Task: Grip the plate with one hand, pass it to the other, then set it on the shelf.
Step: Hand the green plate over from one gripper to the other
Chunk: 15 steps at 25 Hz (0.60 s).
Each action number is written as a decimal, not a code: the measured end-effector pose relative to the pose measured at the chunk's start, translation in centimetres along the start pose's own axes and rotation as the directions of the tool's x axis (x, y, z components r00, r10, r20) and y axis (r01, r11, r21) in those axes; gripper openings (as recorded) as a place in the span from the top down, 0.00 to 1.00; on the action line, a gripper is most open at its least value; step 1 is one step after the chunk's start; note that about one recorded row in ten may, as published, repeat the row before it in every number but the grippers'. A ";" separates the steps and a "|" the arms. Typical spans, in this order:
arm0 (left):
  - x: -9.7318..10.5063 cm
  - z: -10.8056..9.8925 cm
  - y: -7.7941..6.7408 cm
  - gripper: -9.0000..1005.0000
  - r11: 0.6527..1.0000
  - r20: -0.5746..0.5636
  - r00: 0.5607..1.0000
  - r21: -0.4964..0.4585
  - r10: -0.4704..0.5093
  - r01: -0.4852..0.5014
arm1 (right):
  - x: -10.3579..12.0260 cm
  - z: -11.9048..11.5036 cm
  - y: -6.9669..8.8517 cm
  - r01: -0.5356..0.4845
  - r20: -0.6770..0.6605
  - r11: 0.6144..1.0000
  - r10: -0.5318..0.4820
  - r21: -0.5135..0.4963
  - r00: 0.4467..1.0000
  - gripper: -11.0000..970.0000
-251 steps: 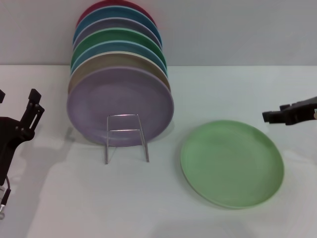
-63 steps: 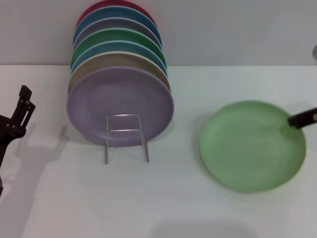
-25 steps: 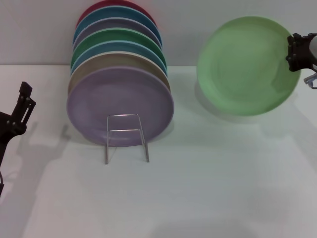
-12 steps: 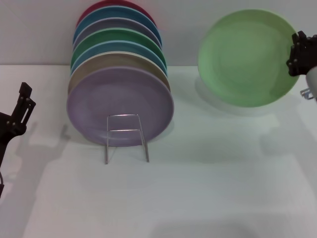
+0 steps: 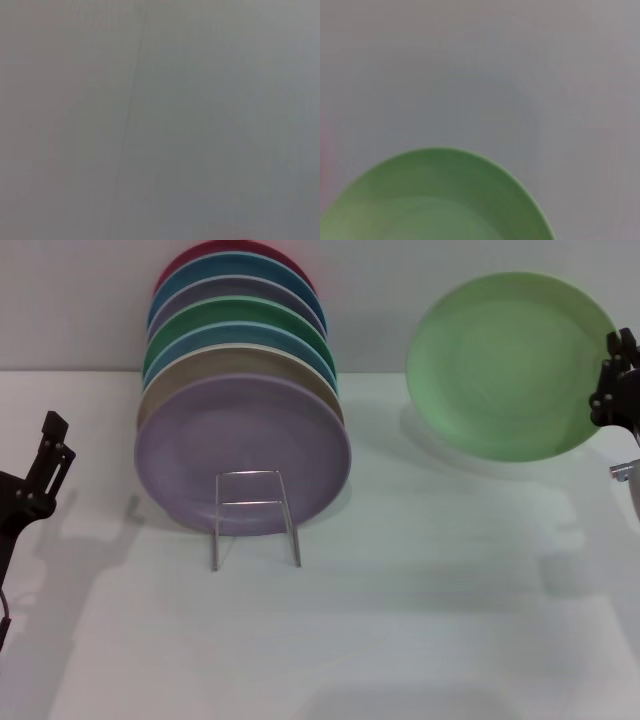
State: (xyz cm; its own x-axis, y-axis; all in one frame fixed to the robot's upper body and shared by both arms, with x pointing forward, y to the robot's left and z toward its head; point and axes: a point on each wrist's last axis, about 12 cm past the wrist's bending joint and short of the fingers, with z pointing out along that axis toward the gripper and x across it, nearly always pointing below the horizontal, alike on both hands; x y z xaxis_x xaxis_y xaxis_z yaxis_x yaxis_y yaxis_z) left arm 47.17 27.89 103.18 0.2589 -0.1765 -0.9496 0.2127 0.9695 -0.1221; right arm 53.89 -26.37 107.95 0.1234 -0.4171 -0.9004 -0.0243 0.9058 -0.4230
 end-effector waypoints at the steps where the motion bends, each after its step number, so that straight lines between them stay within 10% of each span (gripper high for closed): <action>1: 0.0 0.0 0.0 0.18 1.000 0.001 1.000 0.000 0.000 0.000 | 0.3 -0.1 0.0 -0.014 0.011 1.000 0.014 0.008 1.000 0.97; 15: -0.3 -0.5 -1.0 0.18 0.999 0.038 0.999 0.018 -0.035 0.034 | 3.7 -0.2 -0.8 -0.165 0.067 0.986 0.164 0.010 0.984 0.97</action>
State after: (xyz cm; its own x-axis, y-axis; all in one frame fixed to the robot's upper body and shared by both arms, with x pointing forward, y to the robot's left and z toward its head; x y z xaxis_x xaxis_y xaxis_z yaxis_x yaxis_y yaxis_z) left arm 46.37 27.11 103.45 0.2870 -0.2167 -0.9331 0.2380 0.9597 -0.1497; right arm 54.20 -28.61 104.95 0.1841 -0.2574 -0.9486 -0.0344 0.9628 -0.2680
